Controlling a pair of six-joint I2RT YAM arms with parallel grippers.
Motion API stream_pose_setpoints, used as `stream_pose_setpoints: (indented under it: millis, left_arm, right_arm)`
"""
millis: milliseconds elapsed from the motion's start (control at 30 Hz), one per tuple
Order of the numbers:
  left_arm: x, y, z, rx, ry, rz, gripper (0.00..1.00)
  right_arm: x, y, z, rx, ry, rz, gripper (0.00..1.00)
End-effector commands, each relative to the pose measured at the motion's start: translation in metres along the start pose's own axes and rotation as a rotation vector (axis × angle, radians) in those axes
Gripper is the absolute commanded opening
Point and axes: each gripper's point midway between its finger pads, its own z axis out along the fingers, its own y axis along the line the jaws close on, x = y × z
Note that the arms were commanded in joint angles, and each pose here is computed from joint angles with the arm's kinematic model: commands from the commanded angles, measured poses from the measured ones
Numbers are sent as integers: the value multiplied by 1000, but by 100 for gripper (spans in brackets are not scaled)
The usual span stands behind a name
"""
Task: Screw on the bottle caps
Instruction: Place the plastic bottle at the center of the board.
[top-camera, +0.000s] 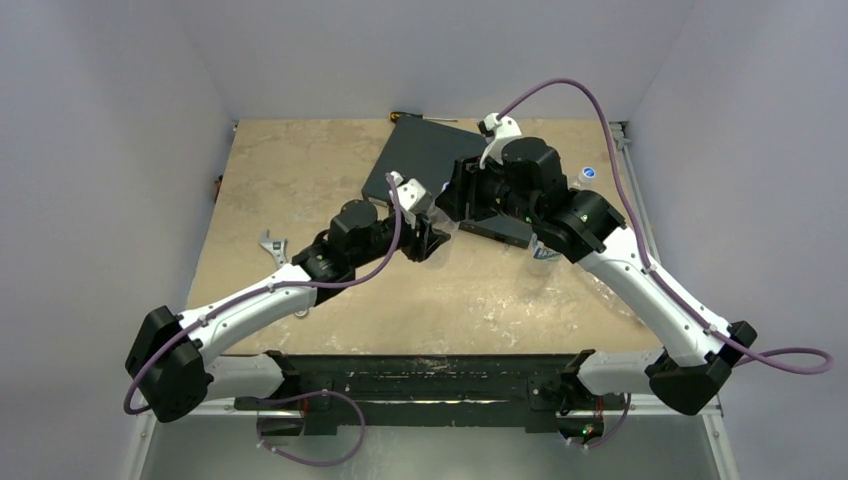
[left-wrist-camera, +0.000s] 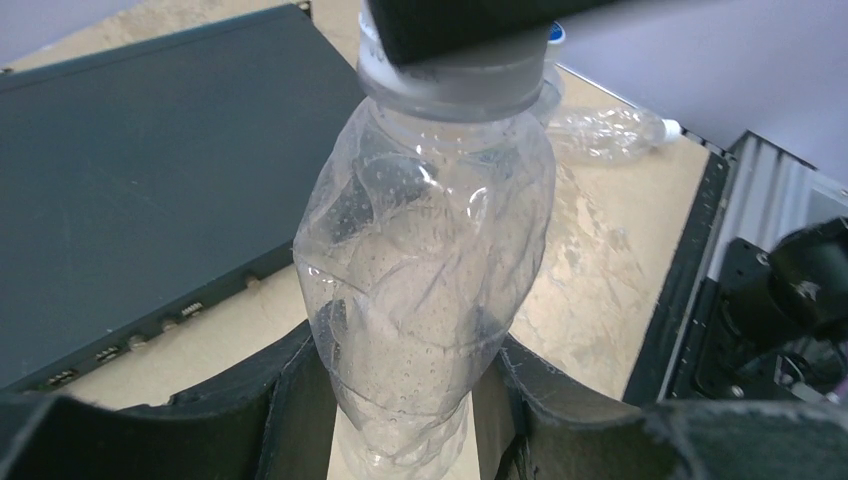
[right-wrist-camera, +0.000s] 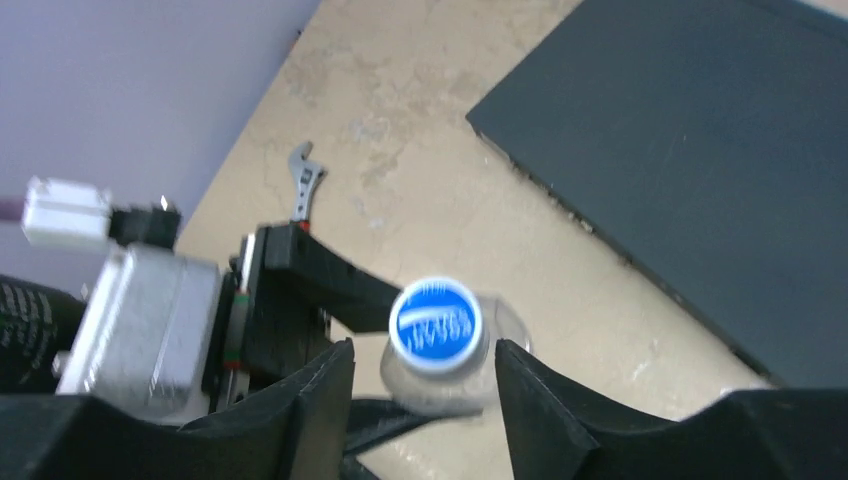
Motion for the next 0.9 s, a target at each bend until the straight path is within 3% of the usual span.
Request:
stream_pose_setpoints:
  millis: [0,367,500,733,867]
  left_arm:
    - [-37,22,-1,-108,-142,49,0]
    - [-6,1,-6,20,-84,70,0]
    - [-4,0,-7,29,-92,72,0]
    - [-2,0,-5,31,-86,77,0]
    - [1,1,-4,30,-81,74,0]
  right_arm:
    - [10,-1,-16,63,59,34,60]
    - [-6,-7,-11,119,14,25,69]
    - [1,-12,-1,144,44,5,59]
    - [12,-15,9,150,80,0,54]
    - [17,-16,13,151,99,-7,45]
